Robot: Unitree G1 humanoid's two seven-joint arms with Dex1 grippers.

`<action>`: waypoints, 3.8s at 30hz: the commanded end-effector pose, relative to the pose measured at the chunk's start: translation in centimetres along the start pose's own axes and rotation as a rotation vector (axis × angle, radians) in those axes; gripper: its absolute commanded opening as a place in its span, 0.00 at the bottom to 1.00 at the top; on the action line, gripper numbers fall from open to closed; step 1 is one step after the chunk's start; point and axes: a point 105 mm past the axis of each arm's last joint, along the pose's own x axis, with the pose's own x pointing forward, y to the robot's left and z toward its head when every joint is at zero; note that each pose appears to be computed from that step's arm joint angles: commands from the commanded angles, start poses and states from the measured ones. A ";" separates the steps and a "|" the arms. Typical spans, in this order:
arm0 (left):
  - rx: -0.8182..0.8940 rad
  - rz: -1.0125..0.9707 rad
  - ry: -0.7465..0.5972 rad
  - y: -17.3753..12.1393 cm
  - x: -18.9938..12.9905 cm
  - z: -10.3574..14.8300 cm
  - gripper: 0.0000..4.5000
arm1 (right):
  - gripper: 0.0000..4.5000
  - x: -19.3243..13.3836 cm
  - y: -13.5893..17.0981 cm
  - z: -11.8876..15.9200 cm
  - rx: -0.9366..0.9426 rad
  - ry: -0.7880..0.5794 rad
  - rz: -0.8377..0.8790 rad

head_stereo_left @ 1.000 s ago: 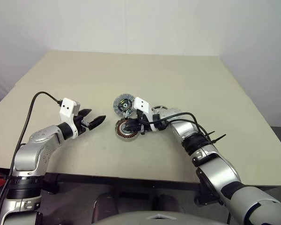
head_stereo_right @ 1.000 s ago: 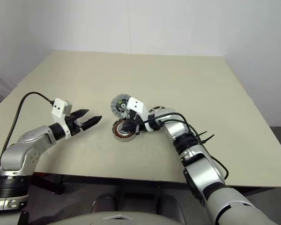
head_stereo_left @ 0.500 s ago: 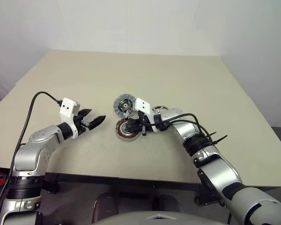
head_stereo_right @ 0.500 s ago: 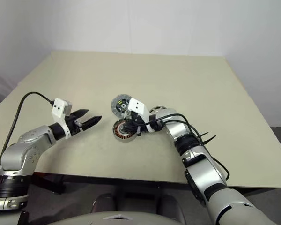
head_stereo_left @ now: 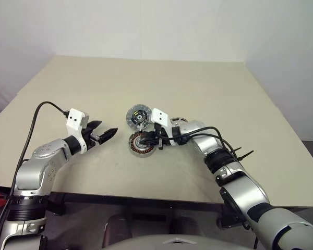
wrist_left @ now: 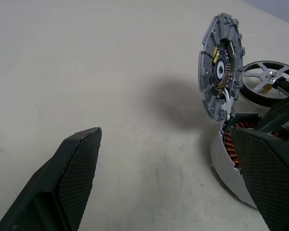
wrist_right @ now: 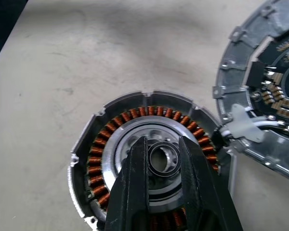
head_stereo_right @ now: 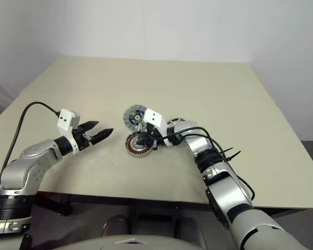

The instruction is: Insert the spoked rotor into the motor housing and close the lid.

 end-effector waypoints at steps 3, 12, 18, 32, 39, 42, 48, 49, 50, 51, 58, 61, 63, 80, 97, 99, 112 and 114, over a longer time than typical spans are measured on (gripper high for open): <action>0.045 0.009 -0.046 0.2 -0.3 1.6 1.00 | 0.13 -0.2 -0.1 1.0 -0.014 -0.006 0.035; 0.046 0.010 -0.046 0.2 -0.3 1.6 1.00 | 0.13 0.0 0.1 1.2 -0.043 -0.021 0.026; 0.046 0.011 -0.045 0.2 -0.3 1.6 1.00 | 0.21 0.0 0.3 1.2 -0.011 -0.011 0.051; 0.044 0.013 -0.043 0.2 -0.3 1.5 1.00 | 0.67 0.1 0.0 1.8 -0.028 -0.039 0.012; 0.045 0.014 -0.042 0.2 -0.4 1.4 1.00 | 0.63 -0.5 -0.3 3.5 -0.029 -0.087 0.006; 0.044 0.014 -0.040 0.2 -0.3 1.3 1.00 | 0.45 -0.8 -0.2 3.8 -0.028 -0.092 0.013; 0.044 0.014 -0.041 0.2 -0.2 1.3 1.00 | 0.01 -1.1 0.4 3.1 -0.051 -0.056 0.044; 0.045 0.014 -0.041 0.2 -0.2 1.3 1.00 | 0.01 -1.1 0.5 2.9 -0.055 -0.048 0.048; 0.045 0.015 -0.041 0.2 -0.2 1.3 1.00 | 0.01 -1.1 0.6 2.8 -0.054 -0.044 0.051; 0.045 0.015 -0.041 0.2 -0.2 1.3 1.00 | 0.01 -1.1 0.6 2.7 -0.053 -0.041 0.053; 0.048 0.021 -0.040 0.2 -0.3 1.3 1.00 | 0.01 -1.0 1.1 1.7 -0.050 -0.004 0.076; 0.049 0.023 -0.040 0.2 -0.4 1.3 1.00 | 0.01 -0.9 1.1 1.4 -0.054 0.009 0.072; 0.050 0.024 -0.041 0.2 -0.4 1.3 1.00 | 0.01 -0.9 1.0 1.2 -0.055 0.014 0.072; 0.057 0.026 -0.037 0.2 -0.5 1.2 1.00 | 0.01 0.4 0.9 0.6 -0.045 0.025 0.061; 0.061 0.022 -0.033 0.1 -0.4 1.1 1.00 | 0.01 -0.8 0.3 -0.1 -0.046 0.051 0.037; 0.063 0.021 -0.034 0.1 -0.4 1.2 1.00 | 0.01 -0.9 0.2 -0.2 -0.046 0.053 0.033; 0.067 0.027 -0.034 0.2 -0.4 1.2 1.00 | 0.01 -0.1 0.2 0.2 -0.044 0.041 0.030; 0.068 0.029 -0.034 0.2 -0.5 1.2 1.00 | 0.01 0.1 0.2 0.1 -0.041 0.040 0.030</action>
